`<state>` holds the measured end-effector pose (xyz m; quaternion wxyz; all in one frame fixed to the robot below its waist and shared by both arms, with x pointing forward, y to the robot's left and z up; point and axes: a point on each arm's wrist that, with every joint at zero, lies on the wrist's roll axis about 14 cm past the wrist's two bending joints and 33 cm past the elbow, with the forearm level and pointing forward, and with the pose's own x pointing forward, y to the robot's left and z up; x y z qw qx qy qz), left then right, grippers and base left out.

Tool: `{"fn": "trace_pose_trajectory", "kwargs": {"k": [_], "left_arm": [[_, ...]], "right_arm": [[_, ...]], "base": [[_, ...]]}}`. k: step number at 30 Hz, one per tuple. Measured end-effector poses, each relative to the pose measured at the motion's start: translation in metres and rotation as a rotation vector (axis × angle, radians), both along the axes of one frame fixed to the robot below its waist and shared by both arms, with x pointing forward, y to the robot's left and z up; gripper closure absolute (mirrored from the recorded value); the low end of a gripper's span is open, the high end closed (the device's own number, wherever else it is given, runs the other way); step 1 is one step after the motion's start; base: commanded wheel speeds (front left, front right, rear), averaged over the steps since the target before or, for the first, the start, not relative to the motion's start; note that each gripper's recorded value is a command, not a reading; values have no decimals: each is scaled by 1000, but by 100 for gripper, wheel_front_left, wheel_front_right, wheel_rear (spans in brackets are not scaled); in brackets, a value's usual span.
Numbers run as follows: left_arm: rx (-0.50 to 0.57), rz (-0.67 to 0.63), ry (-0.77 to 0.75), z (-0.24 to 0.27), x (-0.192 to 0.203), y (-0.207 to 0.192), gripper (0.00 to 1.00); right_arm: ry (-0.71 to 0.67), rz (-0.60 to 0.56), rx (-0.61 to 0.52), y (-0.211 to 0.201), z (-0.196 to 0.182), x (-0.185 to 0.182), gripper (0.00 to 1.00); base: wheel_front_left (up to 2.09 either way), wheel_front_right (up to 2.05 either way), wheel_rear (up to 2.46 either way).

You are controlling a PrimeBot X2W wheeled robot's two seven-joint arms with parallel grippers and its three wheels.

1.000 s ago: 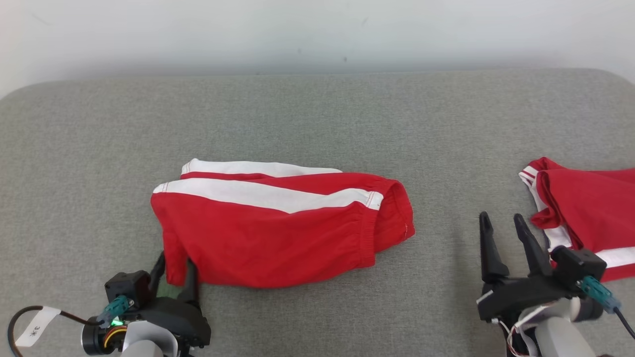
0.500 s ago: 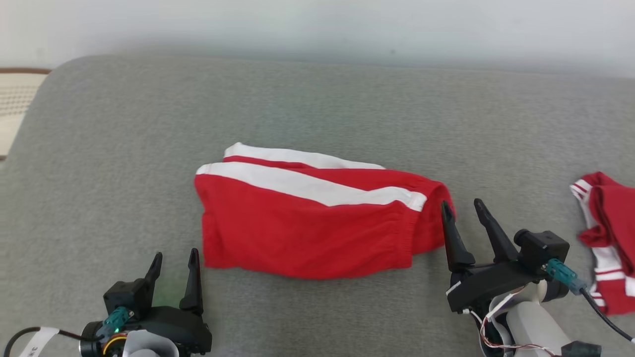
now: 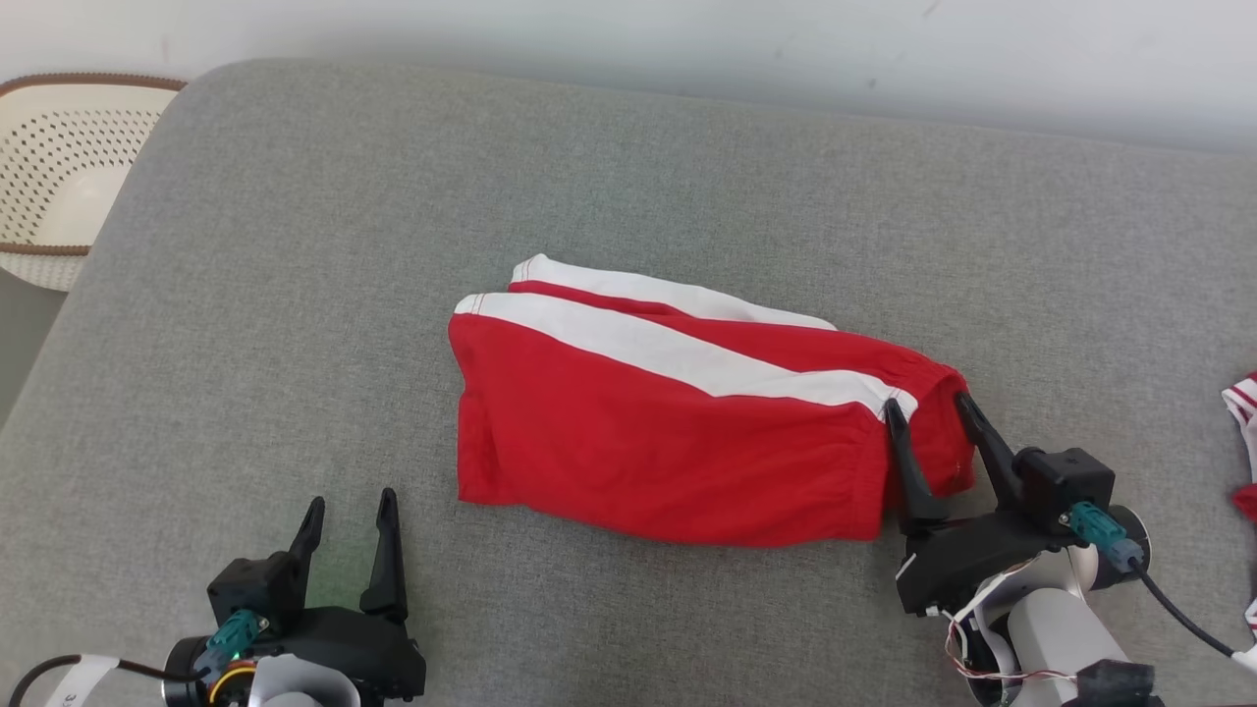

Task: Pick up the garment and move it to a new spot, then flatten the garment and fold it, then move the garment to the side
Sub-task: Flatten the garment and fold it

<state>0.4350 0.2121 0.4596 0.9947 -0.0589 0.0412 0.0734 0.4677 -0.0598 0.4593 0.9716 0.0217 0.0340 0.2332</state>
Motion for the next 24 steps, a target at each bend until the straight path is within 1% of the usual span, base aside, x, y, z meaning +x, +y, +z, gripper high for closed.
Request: {"fn": "trace_pose_trajectory", "kwargs": {"k": [7, 11, 15, 24], "left_arm": [[-4, 22, 26, -9, -5, 6, 0], [-5, 32, 33, -12, -6, 9, 0], [-2, 43, 36, -12, -8, 13, 0], [14, 61, 20, -6, -13, 21, 0]], "right_arm": [[36, -45, -36, -9, -17, 5, 0], [80, -62, -43, -11, -32, 4, 0], [135, -77, 0, -7, -44, 2, 0], [195, -9, 82, 28, -49, 1, 0]], "base": [[0, 0, 0], [0, 0, 0], [0, 0, 0], [0, 0, 0]]}}
